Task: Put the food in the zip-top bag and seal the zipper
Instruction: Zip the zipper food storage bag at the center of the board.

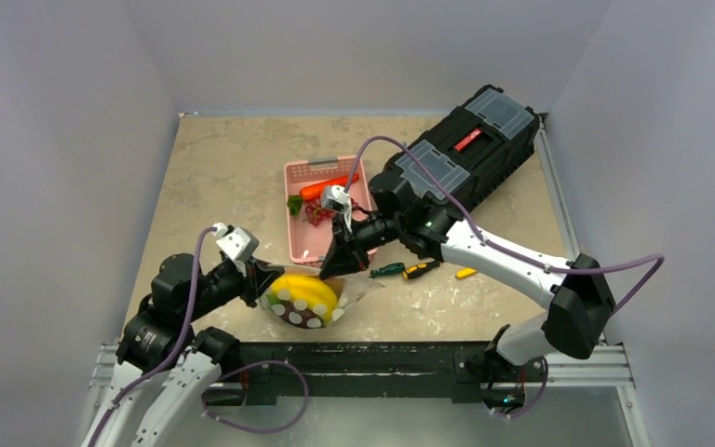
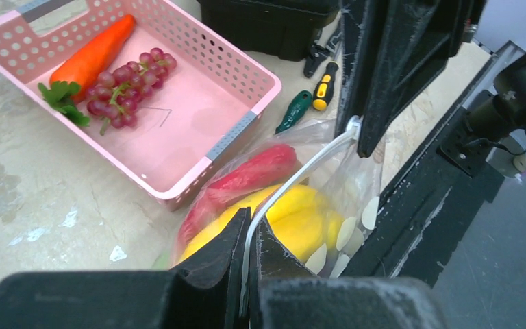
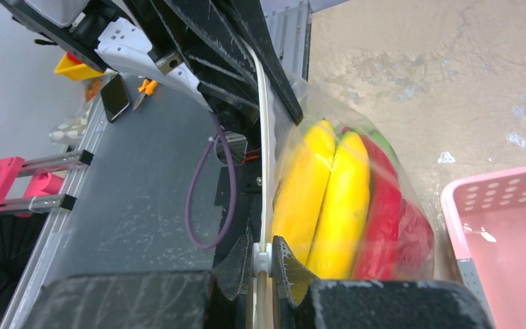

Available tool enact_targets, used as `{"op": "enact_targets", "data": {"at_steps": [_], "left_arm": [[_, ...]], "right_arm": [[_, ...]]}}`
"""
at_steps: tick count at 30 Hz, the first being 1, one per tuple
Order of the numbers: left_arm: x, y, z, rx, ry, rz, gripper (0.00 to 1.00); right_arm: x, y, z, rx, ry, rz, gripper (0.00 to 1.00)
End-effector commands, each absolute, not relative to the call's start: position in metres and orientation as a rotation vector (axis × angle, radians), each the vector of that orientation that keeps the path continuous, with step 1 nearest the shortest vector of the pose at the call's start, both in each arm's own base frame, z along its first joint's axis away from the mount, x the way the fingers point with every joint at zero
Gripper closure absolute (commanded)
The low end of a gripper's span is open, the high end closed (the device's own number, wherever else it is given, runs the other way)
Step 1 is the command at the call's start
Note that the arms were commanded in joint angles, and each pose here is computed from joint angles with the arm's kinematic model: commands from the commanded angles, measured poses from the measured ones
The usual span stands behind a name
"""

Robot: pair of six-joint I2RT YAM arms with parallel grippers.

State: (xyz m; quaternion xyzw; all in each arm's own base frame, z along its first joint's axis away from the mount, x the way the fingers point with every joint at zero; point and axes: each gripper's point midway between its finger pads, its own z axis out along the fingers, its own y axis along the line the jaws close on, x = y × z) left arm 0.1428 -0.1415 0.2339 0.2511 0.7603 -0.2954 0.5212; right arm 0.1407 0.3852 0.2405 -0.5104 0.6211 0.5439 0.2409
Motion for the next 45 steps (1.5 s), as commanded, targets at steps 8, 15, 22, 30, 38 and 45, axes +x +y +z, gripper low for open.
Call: {"op": "enact_targets", "data": {"at_steps": [8,15,22,30,38,45], "left_arm": [[0.163,-0.099,0.246,0.371,1.789,-0.468,1.0],[0.164,-0.08,0.25,0.276,1.774,-0.395,1.0],[0.166,-0.038,0.251,0.075,1.763,-0.22,1.0],[0.159,-0.011,0.253,-0.052,1.744,-0.122,1.0],[0.151,0.005,0.258,-0.132,1.696,-0.087,1.0],[0.147,0.015,0.261,-0.181,1.663,-0.069,1.0]], "right_arm": [[0.137,0.361,0.233,-1.319,1.739,1.404,1.0],[0.138,0.356,0.226,-1.29,1.771,1.373,1.0],[0.137,0.352,0.224,-1.273,1.783,1.367,1.0],[0.136,0.352,0.225,-1.272,1.779,1.37,1.0],[0.136,0.352,0.226,-1.27,1.779,1.368,1.0],[0.137,0.351,0.224,-1.262,1.785,1.358,1.0]]}}
